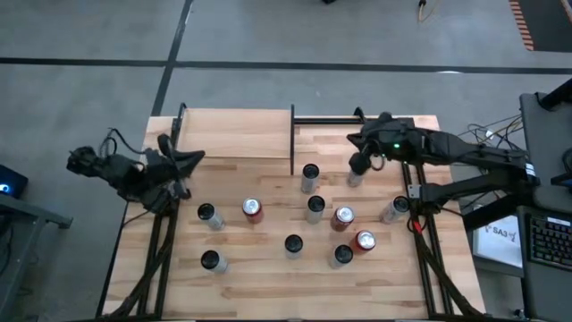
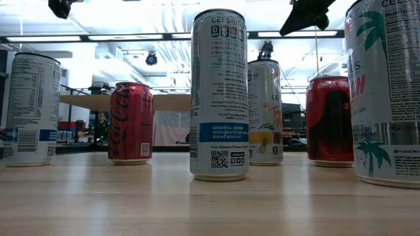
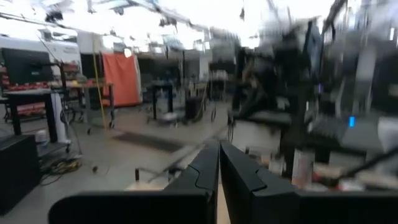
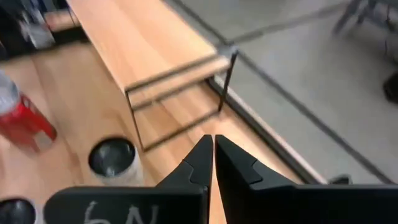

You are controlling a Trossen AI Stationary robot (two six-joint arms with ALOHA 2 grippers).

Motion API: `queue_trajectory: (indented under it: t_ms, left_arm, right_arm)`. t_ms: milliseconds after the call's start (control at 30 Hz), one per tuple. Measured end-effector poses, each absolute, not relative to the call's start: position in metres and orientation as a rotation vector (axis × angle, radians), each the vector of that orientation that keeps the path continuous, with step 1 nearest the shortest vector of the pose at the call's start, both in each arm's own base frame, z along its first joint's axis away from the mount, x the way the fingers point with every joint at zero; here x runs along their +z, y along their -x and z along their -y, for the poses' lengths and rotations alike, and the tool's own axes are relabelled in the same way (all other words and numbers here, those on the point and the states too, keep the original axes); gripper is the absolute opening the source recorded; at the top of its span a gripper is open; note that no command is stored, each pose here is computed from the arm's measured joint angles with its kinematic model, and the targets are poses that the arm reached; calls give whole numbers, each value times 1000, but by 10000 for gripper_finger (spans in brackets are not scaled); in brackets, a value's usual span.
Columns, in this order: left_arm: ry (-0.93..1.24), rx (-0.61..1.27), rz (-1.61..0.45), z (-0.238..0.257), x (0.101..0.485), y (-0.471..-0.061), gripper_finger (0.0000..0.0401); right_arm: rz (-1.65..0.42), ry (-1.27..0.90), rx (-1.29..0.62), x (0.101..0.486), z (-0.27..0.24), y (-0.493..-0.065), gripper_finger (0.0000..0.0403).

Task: Place canned beverage on shelf
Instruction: Put the top right white yellow soda can on the shelf

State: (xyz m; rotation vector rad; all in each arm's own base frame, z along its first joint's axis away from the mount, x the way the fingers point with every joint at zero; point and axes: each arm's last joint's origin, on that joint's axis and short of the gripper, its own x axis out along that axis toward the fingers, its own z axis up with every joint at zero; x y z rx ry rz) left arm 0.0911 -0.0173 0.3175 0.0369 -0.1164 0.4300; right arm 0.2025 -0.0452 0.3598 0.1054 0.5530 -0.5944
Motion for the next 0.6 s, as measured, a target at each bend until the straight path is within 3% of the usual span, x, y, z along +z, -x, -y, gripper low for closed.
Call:
queue_trajectory:
  t_ms: [300,600]
  left_arm:
    - [-127,418,-147,26,320,-109,0]
    - [-106,538,-142,25,321,-114,0]
  right_arm:
    - [-721,-181,-641,371,46,-207,9]
    - [-965,-368,-795,356,44,-199,9]
